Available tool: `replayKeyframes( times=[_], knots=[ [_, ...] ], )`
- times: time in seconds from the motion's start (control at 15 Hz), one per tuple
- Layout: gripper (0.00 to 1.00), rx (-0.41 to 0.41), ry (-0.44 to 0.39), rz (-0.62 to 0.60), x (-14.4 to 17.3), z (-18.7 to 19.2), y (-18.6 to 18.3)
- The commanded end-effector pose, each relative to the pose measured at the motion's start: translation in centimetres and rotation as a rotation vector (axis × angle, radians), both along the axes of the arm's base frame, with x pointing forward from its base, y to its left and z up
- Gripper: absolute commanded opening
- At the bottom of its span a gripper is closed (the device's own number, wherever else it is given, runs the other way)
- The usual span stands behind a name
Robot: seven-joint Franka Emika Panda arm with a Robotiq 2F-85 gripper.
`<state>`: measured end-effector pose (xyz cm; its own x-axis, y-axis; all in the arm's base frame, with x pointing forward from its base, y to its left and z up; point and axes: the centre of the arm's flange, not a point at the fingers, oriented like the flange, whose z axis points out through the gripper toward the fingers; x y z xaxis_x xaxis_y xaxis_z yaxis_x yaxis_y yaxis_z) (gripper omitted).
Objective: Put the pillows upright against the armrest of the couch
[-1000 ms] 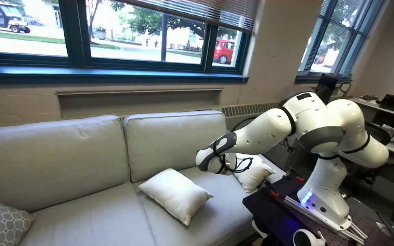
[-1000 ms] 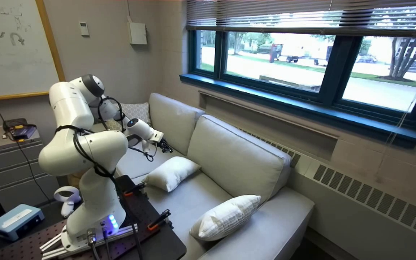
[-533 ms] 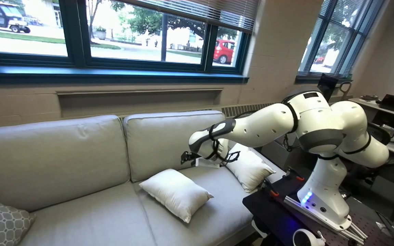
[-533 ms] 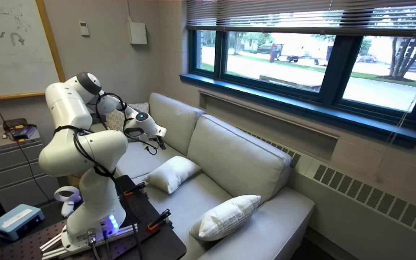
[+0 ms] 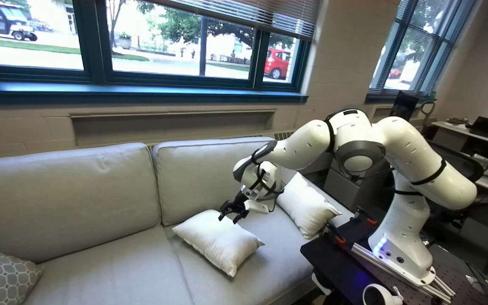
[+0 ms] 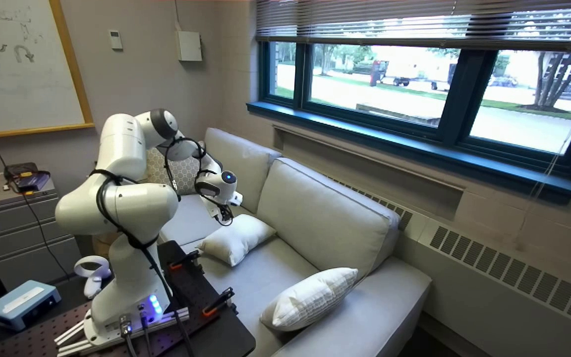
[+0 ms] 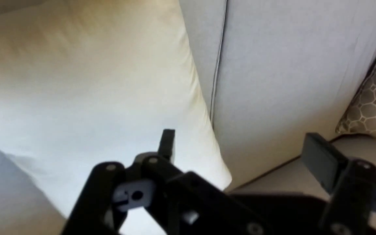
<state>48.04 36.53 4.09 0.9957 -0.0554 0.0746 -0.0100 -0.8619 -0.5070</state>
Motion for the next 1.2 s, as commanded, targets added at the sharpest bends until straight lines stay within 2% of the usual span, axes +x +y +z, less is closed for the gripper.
replayKeyframes(
  times=[0.0, 0.13, 0.47, 0.67, 1.13],
  knots=[
    [1.00, -0.001, 0.099, 0.185, 1.4, -2.4, 5.8],
    [1.00, -0.059, 0.162, 0.281, 1.6, -3.2, 8.6],
    [1.00, -0.345, 0.303, 0.392, 0.5, -7.7, 13.2],
    [1.00, -0.529, 0.365, 0.462, -0.1, -10.7, 14.3],
    [1.00, -0.947, 0.486, 0.618, -1.0, -18.1, 9.2]
  ],
)
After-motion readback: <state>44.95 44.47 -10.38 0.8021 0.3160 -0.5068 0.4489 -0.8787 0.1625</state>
